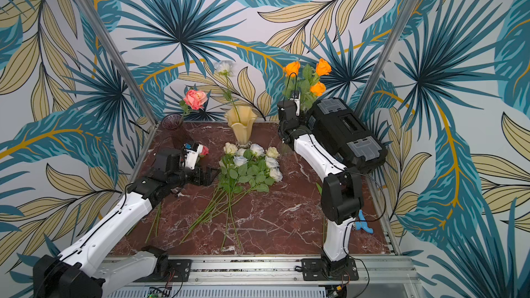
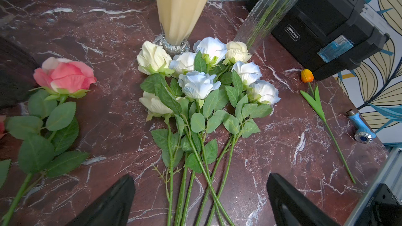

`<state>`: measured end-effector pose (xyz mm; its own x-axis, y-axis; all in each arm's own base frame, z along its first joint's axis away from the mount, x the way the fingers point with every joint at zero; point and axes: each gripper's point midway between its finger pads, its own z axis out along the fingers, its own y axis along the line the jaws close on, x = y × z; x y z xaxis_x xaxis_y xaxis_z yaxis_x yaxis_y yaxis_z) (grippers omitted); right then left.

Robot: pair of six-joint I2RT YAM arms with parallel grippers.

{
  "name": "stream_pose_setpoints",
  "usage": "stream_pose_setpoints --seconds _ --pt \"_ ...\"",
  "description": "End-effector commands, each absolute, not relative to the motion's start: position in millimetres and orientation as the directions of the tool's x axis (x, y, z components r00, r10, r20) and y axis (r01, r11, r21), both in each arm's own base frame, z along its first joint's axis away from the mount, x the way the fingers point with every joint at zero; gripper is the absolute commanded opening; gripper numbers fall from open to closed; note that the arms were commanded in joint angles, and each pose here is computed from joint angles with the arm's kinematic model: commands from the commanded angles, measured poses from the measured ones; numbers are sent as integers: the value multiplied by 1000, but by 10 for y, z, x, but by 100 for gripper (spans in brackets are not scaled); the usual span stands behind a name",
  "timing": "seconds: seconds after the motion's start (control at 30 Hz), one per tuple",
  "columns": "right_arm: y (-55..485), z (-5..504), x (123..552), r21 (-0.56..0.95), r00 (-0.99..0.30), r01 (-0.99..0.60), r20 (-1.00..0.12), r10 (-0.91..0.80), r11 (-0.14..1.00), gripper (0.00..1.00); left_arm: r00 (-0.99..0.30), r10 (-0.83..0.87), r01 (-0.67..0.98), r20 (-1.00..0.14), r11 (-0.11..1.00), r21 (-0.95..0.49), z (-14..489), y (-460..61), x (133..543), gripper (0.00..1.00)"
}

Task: Arrange the flowers in different vases according to their variety
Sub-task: Insert the flower into the vase.

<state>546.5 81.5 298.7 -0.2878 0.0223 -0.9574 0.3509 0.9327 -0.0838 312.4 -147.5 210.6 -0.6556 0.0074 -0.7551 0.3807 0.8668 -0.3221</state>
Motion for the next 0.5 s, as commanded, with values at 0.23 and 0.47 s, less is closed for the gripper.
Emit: stream_pose_setpoints --seconds 0.23,0.47 --pt "1024 3454 5130 26 -207 240 -975 78 970 68 -590 -3 327 -807 913 -243 2461 -1249 3140 100" --pt "1079 3663 4786 74 -222 156 -969 108 985 72 -606 12 220 -795 963 -153 2489 -950 3138 100"
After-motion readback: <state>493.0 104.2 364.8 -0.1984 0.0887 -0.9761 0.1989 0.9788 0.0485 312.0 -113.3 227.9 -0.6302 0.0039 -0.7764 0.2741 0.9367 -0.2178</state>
